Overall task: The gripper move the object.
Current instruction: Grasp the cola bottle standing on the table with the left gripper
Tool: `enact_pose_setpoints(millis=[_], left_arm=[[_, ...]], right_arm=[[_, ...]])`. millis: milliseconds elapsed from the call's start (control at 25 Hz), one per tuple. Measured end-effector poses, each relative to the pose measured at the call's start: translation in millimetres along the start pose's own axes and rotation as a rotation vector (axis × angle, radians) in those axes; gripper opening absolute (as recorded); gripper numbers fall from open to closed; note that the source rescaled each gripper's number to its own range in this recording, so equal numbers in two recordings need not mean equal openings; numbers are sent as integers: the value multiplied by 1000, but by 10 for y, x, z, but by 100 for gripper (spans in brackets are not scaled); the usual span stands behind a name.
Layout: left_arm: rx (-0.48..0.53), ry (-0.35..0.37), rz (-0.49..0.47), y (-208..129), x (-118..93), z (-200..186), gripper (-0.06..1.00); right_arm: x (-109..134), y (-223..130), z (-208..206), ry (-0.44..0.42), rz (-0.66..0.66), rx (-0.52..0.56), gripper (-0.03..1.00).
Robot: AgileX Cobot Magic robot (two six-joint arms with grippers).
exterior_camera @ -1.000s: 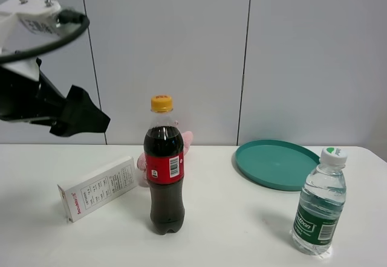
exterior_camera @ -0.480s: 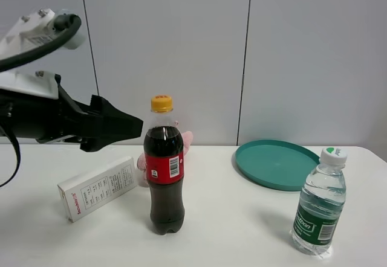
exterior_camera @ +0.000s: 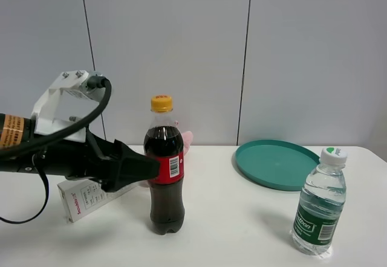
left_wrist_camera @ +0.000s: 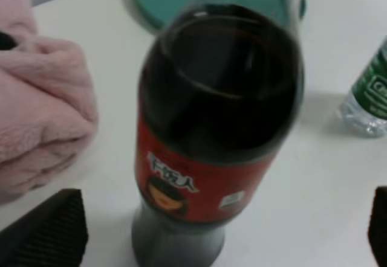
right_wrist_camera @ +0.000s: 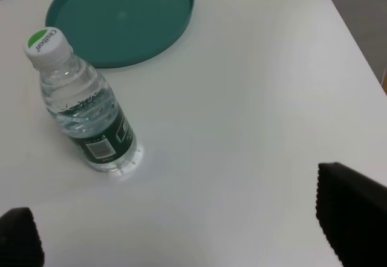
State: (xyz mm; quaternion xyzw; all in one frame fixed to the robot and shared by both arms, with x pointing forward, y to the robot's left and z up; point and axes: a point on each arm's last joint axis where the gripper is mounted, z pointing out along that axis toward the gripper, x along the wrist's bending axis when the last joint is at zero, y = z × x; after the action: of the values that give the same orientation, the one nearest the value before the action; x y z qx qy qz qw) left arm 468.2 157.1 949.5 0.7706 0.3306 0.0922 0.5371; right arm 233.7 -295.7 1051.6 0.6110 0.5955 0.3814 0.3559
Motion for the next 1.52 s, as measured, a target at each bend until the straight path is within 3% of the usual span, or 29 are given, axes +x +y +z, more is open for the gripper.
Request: enact_pose_setpoints(millis=[280,720,1520], left_arm=[[-1,8,82,-36,36,50,99],[-99,14,165,306,100,131,100],[-38,-69,113,66,232,620,100]], right_arm=[[0,0,0,0,0,0,100],[0,0,0,0,0,0,100],[0,0,0,0,0,0,100]])
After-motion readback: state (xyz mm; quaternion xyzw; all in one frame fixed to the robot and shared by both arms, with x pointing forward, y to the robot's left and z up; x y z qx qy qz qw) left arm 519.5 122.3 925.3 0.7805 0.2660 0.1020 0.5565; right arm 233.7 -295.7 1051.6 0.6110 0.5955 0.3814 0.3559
